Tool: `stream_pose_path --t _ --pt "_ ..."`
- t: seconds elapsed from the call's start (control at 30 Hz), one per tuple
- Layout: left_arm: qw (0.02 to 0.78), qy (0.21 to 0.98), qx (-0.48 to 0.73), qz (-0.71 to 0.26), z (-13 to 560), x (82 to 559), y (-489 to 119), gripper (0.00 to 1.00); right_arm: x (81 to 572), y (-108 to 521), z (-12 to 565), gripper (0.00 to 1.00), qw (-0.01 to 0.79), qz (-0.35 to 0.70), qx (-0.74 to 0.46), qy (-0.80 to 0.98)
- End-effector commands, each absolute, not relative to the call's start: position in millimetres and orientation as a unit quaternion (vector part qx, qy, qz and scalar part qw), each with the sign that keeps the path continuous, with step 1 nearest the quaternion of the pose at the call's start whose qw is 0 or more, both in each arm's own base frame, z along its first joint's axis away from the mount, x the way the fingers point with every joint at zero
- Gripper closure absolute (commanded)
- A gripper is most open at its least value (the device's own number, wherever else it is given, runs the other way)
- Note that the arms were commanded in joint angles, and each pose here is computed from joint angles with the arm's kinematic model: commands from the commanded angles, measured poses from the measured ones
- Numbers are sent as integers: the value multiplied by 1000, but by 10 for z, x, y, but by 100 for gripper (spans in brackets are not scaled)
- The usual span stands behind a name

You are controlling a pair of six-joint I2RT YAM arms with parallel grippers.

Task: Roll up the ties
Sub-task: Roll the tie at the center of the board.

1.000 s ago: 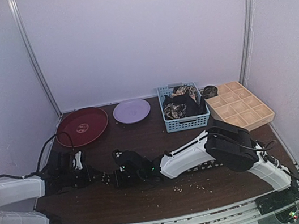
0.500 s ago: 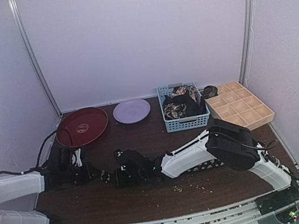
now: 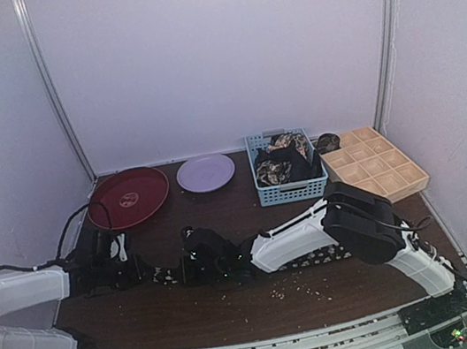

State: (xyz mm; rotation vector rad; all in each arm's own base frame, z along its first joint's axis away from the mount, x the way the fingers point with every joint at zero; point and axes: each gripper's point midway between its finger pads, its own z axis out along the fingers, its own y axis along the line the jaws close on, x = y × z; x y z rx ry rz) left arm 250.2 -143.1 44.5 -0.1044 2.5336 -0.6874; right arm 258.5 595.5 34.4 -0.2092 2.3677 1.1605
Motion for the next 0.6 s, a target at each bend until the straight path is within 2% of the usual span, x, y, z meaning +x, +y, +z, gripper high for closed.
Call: stream_pose_path --t 0.0,0.2,0.3,0.4,0.5,0.57 --pt "268 937 -45 -220 454 2596 -1328 87 2672 5874 120 100 245 397 -65 882" --pt "270 943 -66 -186 444 2631 -1209 74 2704 5865 139 100 253 389 -66 883" --pt "278 946 -87 -145 422 2652 -1052 72 2685 5849 13 100 243 379 -64 891" --pt "276 950 -102 -108 337 2638 -916 82 2652 5834 -109 100 230 372 -63 897" --pt "263 952 -101 -118 237 2593 -950 95 2648 5812 -137 100 228 368 -62 899" --pt "259 952 -97 -135 190 2567 -1007 100 2643 5807 -130 100 229 365 -63 900"
